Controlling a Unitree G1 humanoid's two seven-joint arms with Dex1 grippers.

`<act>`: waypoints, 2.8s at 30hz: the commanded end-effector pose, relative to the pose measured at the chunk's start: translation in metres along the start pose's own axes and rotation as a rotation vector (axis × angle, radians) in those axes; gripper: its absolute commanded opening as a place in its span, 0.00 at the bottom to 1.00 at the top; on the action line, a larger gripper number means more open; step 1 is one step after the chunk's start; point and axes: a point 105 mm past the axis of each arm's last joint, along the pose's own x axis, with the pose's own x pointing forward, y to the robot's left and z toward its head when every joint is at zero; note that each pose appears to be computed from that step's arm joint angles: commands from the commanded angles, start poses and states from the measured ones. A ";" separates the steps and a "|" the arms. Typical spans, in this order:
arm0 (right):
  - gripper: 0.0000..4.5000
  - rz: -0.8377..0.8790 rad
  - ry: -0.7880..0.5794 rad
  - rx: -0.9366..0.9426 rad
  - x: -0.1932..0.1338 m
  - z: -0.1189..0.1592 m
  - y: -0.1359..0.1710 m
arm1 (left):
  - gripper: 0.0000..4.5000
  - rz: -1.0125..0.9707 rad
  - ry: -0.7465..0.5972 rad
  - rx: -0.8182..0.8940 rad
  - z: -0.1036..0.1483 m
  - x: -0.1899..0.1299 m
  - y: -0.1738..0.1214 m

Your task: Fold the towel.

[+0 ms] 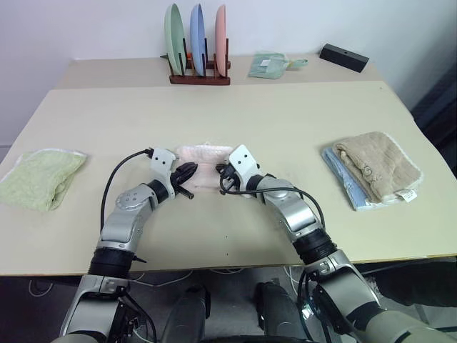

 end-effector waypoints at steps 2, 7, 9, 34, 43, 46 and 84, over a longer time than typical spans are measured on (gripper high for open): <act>0.40 0.005 -0.112 -0.155 -0.026 0.038 -0.013 | 0.06 0.094 -0.148 -0.074 0.048 -0.027 0.030; 0.97 0.087 -0.140 -0.228 -0.057 0.052 -0.005 | 0.47 0.204 -0.119 -0.117 0.057 -0.050 0.058; 1.00 0.153 -0.141 -0.250 -0.075 0.053 0.005 | 0.71 0.264 -0.092 -0.203 0.050 -0.059 0.068; 1.00 0.156 -0.093 -0.350 -0.097 0.041 0.022 | 0.01 0.018 -0.024 -0.658 0.019 -0.005 -0.020; 1.00 0.149 -0.077 -0.358 -0.096 0.034 0.024 | 0.01 0.909 -0.644 -0.445 0.116 -0.106 0.144; 1.00 0.154 -0.076 -0.354 -0.095 0.032 0.026 | 0.01 1.085 -0.763 -0.469 0.118 -0.152 0.172; 1.00 -0.128 -0.134 -0.011 -0.122 0.029 -0.067 | 0.97 0.210 -0.154 0.228 0.077 -0.066 0.022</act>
